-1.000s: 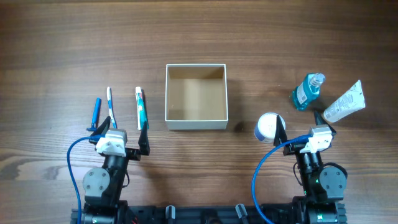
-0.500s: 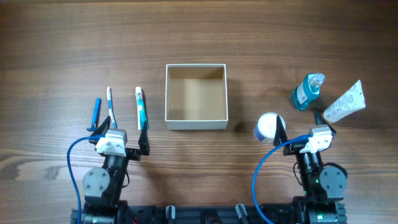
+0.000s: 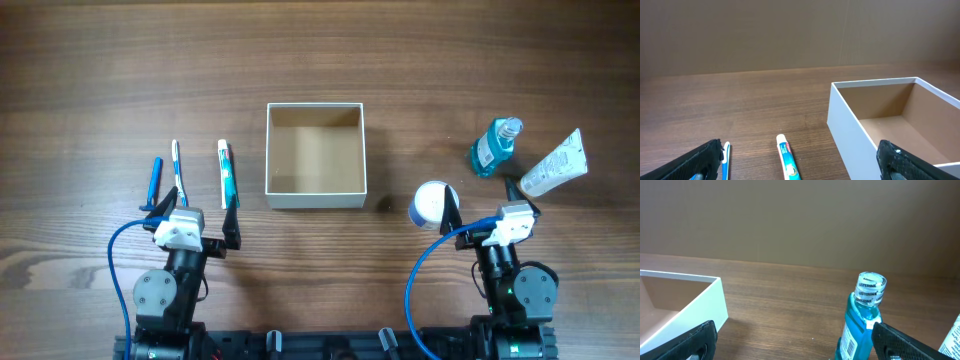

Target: Pack container

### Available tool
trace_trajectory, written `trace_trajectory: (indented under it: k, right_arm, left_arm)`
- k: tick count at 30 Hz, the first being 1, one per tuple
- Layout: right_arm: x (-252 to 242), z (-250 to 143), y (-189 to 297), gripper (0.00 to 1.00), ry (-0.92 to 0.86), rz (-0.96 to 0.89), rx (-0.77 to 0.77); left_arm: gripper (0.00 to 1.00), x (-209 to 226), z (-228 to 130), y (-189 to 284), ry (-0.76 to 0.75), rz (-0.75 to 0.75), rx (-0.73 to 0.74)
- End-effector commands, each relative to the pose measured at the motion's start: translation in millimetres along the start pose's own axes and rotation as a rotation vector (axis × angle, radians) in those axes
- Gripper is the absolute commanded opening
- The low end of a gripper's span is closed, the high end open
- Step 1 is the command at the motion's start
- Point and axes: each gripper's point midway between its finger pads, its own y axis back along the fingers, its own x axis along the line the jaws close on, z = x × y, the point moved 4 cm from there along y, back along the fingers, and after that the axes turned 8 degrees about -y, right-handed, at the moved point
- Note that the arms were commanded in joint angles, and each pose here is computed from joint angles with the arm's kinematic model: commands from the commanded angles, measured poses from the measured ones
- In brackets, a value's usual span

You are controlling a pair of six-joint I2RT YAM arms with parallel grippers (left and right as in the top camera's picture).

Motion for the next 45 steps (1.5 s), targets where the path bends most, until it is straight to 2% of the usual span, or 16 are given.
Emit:
trace_trajectory:
  k: [1, 15, 17, 19, 21, 24, 27, 32, 36, 39, 43, 45]
  right_arm:
    - [2.2, 1.4, 0.2, 1.00, 0.006, 0.013, -0.008]
    - [3.2, 1.5, 0.2, 1.00, 0.003, 0.021, -0.008]
    - [3.2, 1.5, 0.2, 1.00, -0.030, 0.021, -0.008]
    - [4.7, 1.6, 0.3, 1.00, -0.148, 0.033, -0.005]
    - [13.3, 8.2, 2.0, 1.00, -0.153, 0.093, -0.006]
    - [16.8, 28.9, 6.5, 1.00, -0.138, 0.098, 0.018]
    - [18.5, 46.7, 7.6, 1.00, -0.128, 0.084, 0.112]
    - [23.2, 77.9, -10.3, 1.00, -0.195, 0.066, 0.369]
    - [24.0, 93.8, -16.5, 1.00, -0.232, 0.015, 0.677]
    - [24.8, 94.4, -8.9, 1.00, -0.262, -0.027, 0.934]
    - [34.7, 96.6, -17.6, 1.00, -0.303, 0.040, 1.005]
    - [30.4, 91.4, -22.7, 1.00, -0.313, 0.001, 1.034]
  left_arm:
    - [1.00, -2.6, -1.5, 0.0, 0.017, -0.016, -0.002]
    - [1.00, -2.6, -1.3, 0.0, 0.018, -0.016, -0.003]
    - [1.00, -2.4, -0.3, 0.0, 0.066, -0.015, -0.007]
    - [1.00, -2.5, -0.8, 0.0, 0.179, -0.016, -0.003]
    - [1.00, -2.0, 3.4, 0.8, 0.274, -0.016, 0.002]
    - [1.00, -0.1, 19.3, 5.2, 0.313, -0.015, 0.054]
    - [1.00, 2.0, 35.3, 7.4, 0.370, -0.007, 0.176]
    - [1.00, 7.8, 70.3, -6.2, 0.377, 0.008, 0.429]
    - [1.00, 10.4, 89.4, -14.2, 0.383, 0.018, 0.664]
    - [1.00, 10.0, 89.8, -10.7, 0.385, 0.024, 0.836]
    - [1.00, 8.8, 81.6, -7.2, 0.385, 0.029, 0.915]
    - [1.00, 8.9, 81.8, -7.4, 0.385, 0.029, 0.914]
